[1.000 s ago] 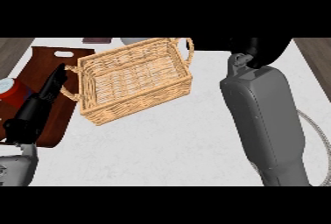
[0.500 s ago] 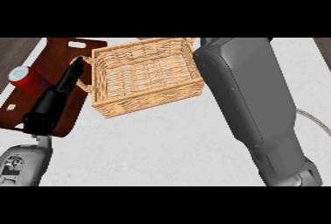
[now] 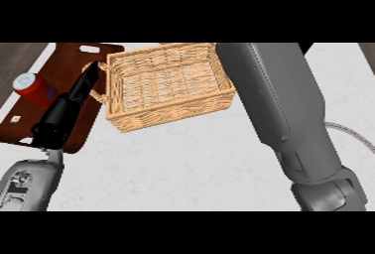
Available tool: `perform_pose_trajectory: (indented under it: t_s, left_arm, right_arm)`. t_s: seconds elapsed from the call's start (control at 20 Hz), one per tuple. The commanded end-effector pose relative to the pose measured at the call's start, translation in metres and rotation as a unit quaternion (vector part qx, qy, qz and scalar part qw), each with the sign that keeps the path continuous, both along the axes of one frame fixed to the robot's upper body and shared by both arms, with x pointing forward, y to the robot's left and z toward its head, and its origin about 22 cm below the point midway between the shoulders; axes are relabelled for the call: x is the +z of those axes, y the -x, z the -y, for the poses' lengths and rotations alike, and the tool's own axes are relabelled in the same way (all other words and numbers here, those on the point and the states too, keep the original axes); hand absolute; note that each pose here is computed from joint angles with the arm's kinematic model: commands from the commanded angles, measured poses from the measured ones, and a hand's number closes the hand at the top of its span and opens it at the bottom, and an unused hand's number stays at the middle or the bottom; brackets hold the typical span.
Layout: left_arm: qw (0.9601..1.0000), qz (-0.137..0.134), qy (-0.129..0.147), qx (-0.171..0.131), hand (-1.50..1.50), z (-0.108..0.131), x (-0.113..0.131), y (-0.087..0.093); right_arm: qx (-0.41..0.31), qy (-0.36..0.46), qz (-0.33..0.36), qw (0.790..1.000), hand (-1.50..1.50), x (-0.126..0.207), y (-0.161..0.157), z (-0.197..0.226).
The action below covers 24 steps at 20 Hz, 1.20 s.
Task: Pick the cupcake from the placemat and place it in the basket
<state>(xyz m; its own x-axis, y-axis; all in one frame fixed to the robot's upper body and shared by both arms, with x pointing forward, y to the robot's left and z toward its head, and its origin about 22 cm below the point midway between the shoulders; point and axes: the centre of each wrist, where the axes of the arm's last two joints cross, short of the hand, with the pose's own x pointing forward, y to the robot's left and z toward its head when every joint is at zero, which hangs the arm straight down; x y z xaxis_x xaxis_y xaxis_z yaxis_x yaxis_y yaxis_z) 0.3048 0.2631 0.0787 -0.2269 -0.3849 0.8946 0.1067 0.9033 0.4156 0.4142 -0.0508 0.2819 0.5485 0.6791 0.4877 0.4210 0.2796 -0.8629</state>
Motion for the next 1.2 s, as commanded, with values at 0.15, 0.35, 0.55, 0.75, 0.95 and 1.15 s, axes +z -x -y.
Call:
perform_pose_trajectory:
  t_s: [0.15,0.35,0.55,0.75,0.95,1.15]
  left_arm:
    - [1.0000,-0.009,0.000,0.002,0.00,0.003,-0.014,0.002]
    - [0.9999,-0.007,0.002,-0.009,0.00,0.001,-0.010,-0.001]
    - [1.0000,-0.002,0.000,0.005,0.00,0.006,-0.003,-0.006]
    - [1.0000,-0.006,0.004,0.000,0.00,-0.002,-0.002,-0.005]
    - [0.9999,-0.011,0.000,0.007,0.00,-0.003,-0.005,-0.005]
    - [0.9991,-0.010,-0.003,0.040,0.00,-0.020,-0.004,-0.002]
  right_arm:
    - [-0.097,0.010,-0.149,0.984,1.50,0.007,-0.014,-0.018]
    - [-0.080,-0.052,-0.140,0.986,-1.50,0.018,-0.017,-0.021]
    - [-0.069,-0.085,-0.125,0.986,-1.50,0.021,-0.019,-0.027]
    - [-0.060,-0.095,-0.045,0.993,-1.50,0.050,-0.008,-0.044]
    - [-0.064,-0.135,0.074,0.986,-1.50,0.061,0.001,-0.042]
    - [-0.084,-0.137,0.177,0.971,-1.50,0.080,0.011,-0.036]
